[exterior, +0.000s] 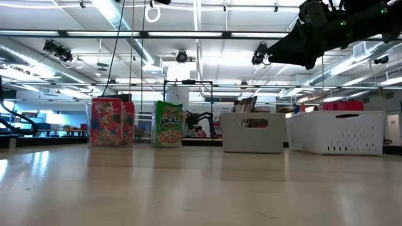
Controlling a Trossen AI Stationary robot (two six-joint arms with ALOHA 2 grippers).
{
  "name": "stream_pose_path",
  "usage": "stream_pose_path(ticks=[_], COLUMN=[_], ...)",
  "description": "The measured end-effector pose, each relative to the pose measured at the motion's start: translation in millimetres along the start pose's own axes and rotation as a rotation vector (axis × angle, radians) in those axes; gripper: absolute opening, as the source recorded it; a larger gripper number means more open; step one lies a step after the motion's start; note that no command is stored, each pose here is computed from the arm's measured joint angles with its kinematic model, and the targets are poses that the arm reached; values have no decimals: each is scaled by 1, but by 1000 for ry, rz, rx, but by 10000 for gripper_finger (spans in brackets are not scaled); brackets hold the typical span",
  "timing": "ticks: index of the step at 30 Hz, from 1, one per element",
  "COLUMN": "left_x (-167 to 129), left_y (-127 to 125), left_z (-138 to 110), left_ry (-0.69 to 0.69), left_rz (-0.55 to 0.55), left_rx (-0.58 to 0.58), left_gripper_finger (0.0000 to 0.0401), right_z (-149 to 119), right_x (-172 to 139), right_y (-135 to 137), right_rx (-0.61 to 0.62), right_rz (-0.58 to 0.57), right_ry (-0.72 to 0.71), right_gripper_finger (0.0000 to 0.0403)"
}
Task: Pick & Place Kitchen Items
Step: Return to Home Position
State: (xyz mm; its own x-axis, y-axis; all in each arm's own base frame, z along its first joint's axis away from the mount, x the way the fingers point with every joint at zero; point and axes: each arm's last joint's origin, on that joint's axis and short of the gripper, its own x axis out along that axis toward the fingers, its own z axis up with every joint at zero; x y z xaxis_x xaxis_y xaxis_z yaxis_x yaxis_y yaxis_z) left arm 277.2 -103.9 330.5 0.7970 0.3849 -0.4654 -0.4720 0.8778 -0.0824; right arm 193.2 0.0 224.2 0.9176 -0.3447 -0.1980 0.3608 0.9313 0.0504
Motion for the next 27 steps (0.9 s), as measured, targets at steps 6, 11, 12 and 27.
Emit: stream_pose_path(ticks=[6, 11, 12, 27], left_x=[-27, -37, -38, -61], left_y=[15, 24, 26, 49], left_z=[-2, -9, -11, -15], left_ry=[-4, 9, 6, 1], left_rz=[73, 154, 177, 271], left_rx=[-27, -93, -94, -103], left_gripper_finger=[190, 190, 190, 190], right_z=[0, -1, -1, 17], right_x=[0, 0, 0, -14], right_y=[0, 0, 0, -3], right_rx=[-1, -6, -12, 8], right_rz=[1, 2, 2, 39], right_ry=[3, 11, 11, -117], right_gripper_finger=[185, 185, 185, 185])
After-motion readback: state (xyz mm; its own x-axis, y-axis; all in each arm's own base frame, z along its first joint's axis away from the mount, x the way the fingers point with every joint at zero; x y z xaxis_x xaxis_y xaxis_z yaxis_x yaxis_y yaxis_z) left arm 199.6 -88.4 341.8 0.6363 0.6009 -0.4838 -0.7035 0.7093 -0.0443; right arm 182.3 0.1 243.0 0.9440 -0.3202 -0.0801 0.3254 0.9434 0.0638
